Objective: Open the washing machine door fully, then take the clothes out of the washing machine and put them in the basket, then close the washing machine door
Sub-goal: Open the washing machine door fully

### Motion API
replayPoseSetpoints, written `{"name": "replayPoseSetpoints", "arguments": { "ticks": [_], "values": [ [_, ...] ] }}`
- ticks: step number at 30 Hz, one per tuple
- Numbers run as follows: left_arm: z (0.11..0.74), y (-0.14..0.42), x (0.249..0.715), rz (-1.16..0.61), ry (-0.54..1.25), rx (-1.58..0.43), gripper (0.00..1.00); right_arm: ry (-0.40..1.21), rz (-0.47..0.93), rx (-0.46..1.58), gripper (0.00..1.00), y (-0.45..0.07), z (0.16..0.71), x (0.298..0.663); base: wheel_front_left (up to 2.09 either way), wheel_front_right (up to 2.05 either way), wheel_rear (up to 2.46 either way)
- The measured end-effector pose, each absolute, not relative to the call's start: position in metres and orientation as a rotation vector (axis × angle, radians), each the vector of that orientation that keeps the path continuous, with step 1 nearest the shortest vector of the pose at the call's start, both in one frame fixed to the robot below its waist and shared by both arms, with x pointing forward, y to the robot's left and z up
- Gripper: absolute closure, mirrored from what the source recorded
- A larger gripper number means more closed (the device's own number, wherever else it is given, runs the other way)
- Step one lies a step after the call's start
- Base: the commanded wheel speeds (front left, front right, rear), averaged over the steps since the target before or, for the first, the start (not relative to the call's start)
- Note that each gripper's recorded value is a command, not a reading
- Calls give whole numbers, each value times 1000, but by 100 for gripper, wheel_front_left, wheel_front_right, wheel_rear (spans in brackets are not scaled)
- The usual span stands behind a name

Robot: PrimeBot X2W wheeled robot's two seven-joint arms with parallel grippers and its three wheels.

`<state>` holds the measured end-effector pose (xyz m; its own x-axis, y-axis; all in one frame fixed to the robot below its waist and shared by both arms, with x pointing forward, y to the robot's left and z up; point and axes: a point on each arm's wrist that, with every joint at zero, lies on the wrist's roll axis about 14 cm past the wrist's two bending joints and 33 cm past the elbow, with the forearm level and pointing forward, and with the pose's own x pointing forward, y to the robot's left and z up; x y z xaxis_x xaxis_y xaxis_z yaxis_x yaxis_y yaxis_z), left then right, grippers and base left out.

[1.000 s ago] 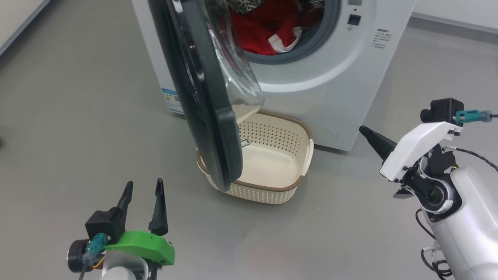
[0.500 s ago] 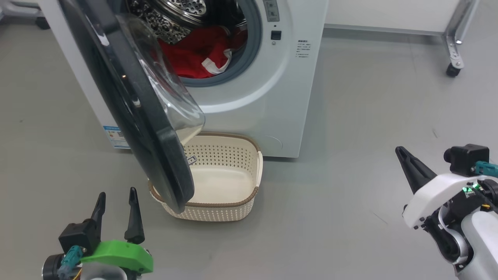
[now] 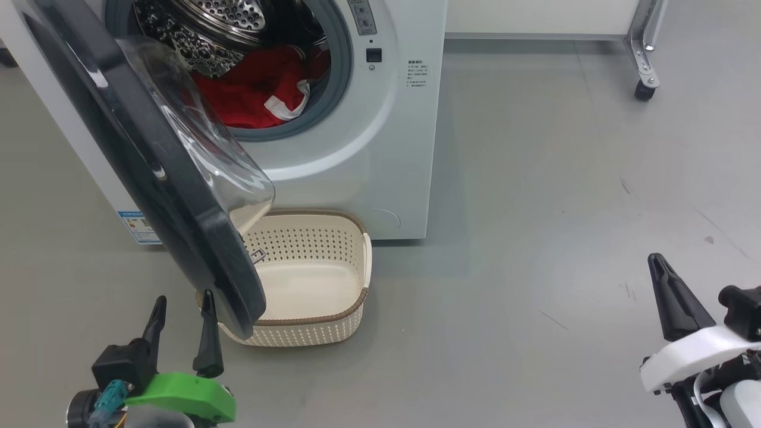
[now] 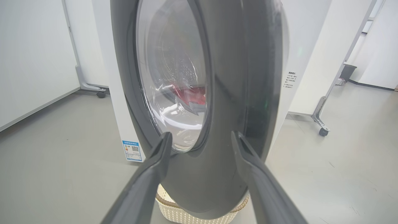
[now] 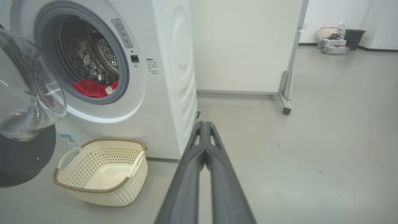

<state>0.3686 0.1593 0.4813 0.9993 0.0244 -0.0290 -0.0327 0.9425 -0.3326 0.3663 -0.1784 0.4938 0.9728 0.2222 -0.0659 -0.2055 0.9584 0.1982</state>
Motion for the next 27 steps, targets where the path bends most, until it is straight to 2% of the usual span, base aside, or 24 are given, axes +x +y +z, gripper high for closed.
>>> {"name": "replayPoseSetpoints", "arguments": {
  "ticks": [7,8,9,10,27],
  "values": [
    [473,161,363,36,47,-346,0,55,145,217,100,-189,489,356,0,0,0],
    [472,161,362,36,50,-345,0,57,134,216,85,-191,488,355,0,0,0],
    [471,161,361,36,52,-343,0,59,118,211,31,-193,487,355,0,0,0],
    [470,161,361,36,54,-339,0,61,109,205,1,-195,486,354,0,0,0],
    [468,160,361,22,58,-333,0,66,99,200,0,-191,481,349,0,0,0]
  ]
}}
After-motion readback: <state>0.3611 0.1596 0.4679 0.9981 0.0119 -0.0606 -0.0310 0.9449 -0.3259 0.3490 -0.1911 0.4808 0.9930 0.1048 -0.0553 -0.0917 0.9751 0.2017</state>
